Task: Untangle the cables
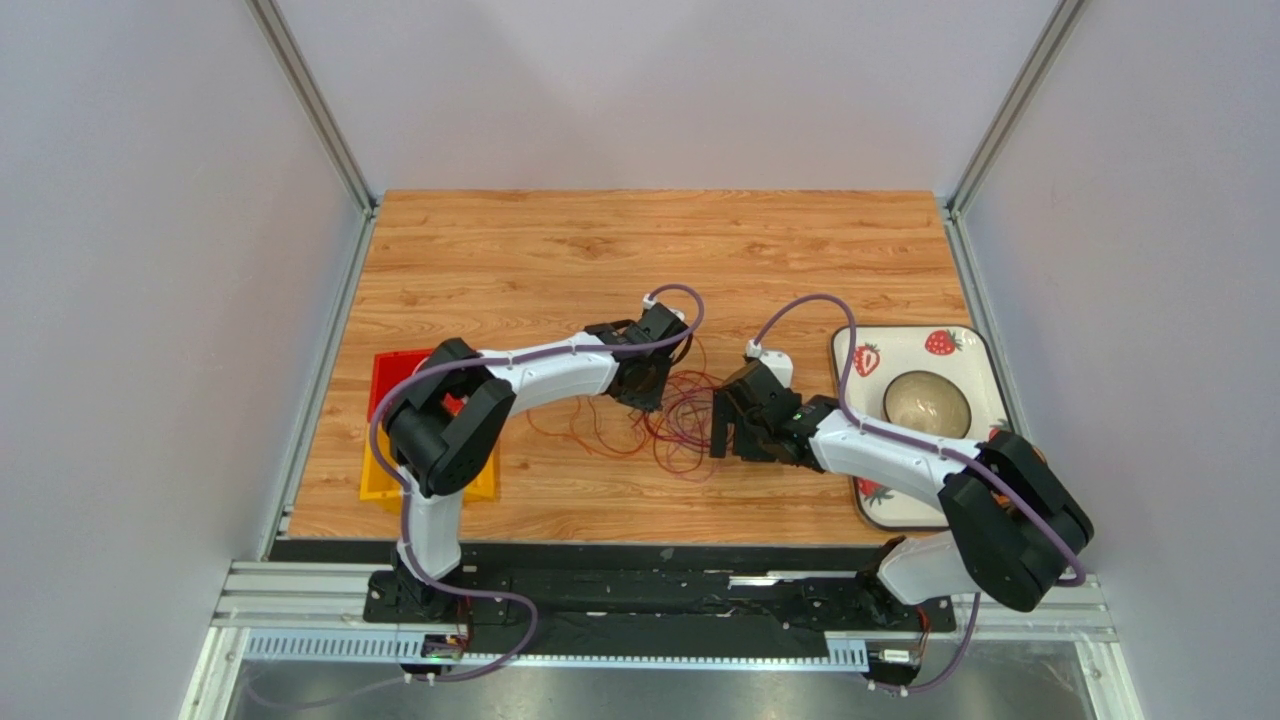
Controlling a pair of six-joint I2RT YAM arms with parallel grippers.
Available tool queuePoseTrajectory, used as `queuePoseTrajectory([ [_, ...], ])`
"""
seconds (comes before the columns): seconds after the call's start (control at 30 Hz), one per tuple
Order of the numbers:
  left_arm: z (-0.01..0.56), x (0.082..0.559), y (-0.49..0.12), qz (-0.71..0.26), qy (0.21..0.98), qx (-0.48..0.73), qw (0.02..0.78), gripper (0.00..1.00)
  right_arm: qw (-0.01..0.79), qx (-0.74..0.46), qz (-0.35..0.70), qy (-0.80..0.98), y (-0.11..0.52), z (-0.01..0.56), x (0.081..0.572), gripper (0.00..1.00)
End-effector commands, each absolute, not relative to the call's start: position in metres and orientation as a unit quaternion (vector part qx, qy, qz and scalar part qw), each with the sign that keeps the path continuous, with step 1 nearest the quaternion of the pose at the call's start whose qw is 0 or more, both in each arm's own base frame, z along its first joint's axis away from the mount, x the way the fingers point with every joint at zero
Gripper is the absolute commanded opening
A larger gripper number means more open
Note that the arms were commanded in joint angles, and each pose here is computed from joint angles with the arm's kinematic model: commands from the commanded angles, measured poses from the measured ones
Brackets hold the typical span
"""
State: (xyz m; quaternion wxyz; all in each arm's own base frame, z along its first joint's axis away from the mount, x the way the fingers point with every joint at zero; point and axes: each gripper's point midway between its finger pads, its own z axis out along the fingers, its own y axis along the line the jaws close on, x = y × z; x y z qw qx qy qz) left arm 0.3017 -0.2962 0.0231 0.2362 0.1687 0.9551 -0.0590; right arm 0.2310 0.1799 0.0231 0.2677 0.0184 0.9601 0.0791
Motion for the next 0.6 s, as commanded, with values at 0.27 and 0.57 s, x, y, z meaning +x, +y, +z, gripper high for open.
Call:
queuePoseTrajectory([
  [0.27,0.046,0.310,-0.303,-0.085,0.950,0.160,0.256,0.00,0.284,0.015,0.100,0.953,0.185,0.025,0.235,0.86],
  [0.57,0.163,0.319,-0.304,-0.110,0.929,0.157,0.318,0.00,0.296,0.023,0.106,0.949,0.182,0.030,0.235,0.87],
])
